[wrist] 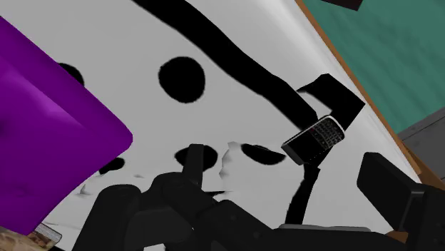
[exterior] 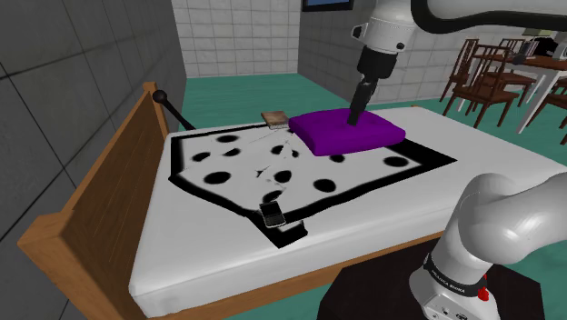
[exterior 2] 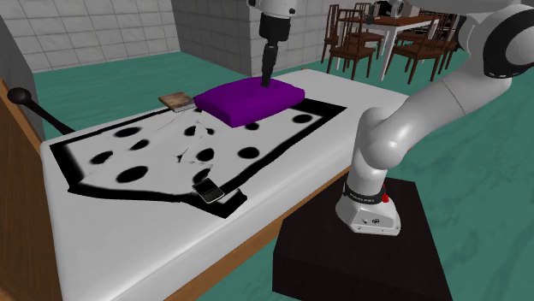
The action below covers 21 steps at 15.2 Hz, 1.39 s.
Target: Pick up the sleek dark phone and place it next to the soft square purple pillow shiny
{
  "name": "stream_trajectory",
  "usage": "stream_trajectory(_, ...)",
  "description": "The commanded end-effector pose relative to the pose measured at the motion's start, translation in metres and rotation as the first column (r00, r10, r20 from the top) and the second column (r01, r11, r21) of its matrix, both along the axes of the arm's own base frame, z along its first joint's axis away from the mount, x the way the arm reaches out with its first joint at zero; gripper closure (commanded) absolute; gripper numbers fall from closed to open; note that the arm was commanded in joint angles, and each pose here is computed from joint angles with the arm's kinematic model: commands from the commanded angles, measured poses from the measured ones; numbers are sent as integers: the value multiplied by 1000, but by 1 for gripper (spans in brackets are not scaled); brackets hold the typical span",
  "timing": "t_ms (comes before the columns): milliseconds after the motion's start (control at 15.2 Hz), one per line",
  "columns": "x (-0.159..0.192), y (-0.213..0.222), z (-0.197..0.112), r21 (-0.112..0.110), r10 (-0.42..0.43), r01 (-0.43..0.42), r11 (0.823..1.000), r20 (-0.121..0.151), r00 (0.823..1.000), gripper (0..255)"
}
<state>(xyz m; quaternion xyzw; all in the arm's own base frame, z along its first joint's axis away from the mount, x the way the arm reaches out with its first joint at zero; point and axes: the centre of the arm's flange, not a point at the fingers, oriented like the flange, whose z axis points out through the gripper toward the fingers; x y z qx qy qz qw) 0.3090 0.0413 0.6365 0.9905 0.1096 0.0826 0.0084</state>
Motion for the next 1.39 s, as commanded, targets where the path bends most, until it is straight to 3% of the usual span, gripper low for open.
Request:
stream_trajectory(0, 0, 0, 0, 0, 0, 0, 1000, 0, 1000, 0)
stream_trajectory(330, 14, 40, -52, 5, -119, 119, 993, 10, 993, 0)
stream_trajectory(660, 33, 79, -104, 12, -237, 236, 972, 19, 971, 0)
stream_trajectory(990, 56, 116, -155, 19, -351, 350, 936, 28, 936, 0)
stream_trajectory(1320, 85, 149, -206, 28, -460, 459, 888, 36, 887, 0)
